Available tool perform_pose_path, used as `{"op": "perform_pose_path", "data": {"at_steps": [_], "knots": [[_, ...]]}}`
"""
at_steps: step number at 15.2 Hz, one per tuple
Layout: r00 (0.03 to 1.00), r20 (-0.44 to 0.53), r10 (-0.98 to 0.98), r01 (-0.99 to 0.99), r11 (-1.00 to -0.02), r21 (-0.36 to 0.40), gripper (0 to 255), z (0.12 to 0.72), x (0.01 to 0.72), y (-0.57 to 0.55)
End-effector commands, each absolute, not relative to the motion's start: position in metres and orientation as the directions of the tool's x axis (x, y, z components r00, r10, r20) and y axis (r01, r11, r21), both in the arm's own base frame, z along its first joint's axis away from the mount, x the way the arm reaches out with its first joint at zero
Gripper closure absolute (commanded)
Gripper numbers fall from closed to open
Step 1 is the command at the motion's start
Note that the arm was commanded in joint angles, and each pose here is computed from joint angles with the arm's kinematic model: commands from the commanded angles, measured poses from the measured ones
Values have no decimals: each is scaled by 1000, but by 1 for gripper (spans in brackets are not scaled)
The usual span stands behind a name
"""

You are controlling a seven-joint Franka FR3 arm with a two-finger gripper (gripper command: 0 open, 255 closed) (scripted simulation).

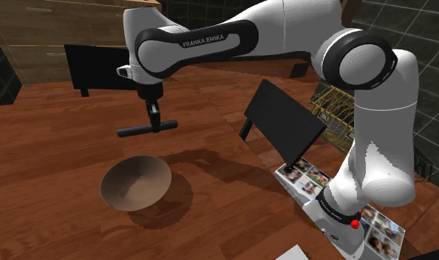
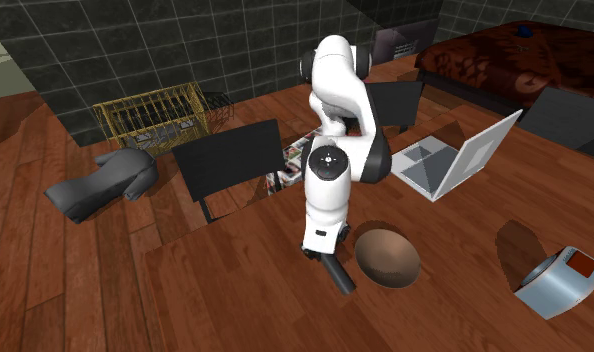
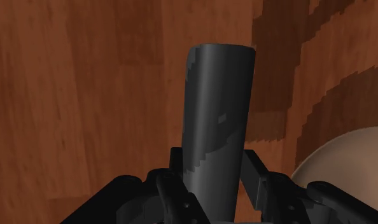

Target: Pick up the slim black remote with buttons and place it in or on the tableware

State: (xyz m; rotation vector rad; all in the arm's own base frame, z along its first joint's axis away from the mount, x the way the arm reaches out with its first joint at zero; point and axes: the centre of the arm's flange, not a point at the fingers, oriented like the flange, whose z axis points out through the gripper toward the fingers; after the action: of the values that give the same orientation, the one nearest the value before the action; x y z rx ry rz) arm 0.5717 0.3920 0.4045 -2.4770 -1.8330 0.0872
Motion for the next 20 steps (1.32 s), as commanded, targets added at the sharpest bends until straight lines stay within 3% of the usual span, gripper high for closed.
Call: {"op": "perform_pose_path", "data": {"at_steps": [1, 6, 20], "knots": [[292, -11, 956, 953, -292, -81, 255, 415, 572, 391], [292, -11, 956, 953, -292, -81, 255, 438, 572, 391], [292, -11, 956, 953, -292, -81, 255, 423, 428, 495]]}}
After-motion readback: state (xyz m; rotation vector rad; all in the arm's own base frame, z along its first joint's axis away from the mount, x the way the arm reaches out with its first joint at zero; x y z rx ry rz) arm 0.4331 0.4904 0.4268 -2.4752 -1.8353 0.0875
